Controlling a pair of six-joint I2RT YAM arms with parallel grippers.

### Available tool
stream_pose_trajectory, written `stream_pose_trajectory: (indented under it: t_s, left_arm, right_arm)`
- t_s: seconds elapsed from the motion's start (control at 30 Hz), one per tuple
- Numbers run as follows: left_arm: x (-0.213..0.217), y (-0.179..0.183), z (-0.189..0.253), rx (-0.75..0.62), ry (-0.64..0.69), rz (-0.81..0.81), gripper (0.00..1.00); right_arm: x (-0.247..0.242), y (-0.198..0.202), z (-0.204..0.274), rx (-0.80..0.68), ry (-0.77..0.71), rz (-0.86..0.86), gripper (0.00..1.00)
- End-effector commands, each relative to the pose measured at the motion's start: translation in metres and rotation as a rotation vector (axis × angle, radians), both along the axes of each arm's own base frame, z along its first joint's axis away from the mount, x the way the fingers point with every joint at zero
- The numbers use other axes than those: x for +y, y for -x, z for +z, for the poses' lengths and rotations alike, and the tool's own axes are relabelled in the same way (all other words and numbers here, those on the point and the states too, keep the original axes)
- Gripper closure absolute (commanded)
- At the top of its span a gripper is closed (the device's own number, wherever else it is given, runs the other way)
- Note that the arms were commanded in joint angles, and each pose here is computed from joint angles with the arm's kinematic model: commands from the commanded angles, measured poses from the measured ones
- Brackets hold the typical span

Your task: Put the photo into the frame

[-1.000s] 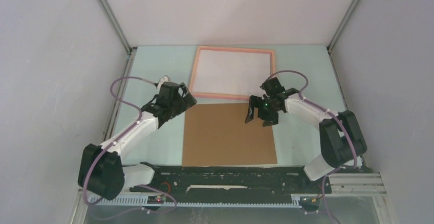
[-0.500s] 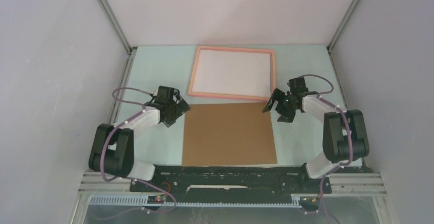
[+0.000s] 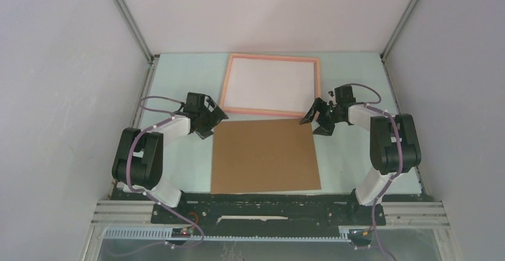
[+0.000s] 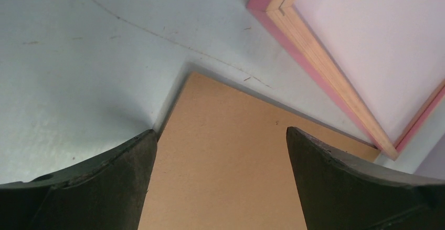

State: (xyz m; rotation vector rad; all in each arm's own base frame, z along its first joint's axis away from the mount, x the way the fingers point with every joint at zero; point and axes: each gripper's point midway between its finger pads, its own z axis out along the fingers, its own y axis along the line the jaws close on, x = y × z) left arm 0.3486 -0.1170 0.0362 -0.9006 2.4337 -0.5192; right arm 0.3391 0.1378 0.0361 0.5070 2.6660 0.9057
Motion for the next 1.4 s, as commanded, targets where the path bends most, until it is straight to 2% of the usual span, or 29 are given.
stream_pose_trajectory:
  t_s: [0.0,0.1,0.3,0.6,0.83,1.37]
  left_arm:
    - [-0.019,-0.015,0.015,-0.042,0.084,-0.082,0.01]
    - [-0.032,-0.013,0.029,-0.076,0.146,-0.14,0.02]
    - [-0.038,0.001,0.065,-0.173,0.195,-0.186,0.02]
    - [-0.041,0.008,0.138,-0.351,0.248,-0.197,0.02]
    - [-0.047,-0.014,0.175,-0.422,0.282,-0.181,0.02]
    - [-0.075,-0.073,0.266,-0.575,0.363,-0.21,0.02]
  right_arm:
    - [0.013,0.002,-0.008,0.019,-0.042,0.039,0.17]
    - [0.024,0.009,0.005,0.002,-0.073,0.077,0.22]
    - [0.035,0.024,0.05,-0.1,-0.133,0.083,0.25]
    - [0.042,0.025,0.107,-0.235,-0.181,0.051,0.25]
    - [0.051,-0.001,0.142,-0.31,-0.258,0.019,0.25]
    - [0.052,-0.055,0.238,-0.482,-0.264,-0.017,0.25]
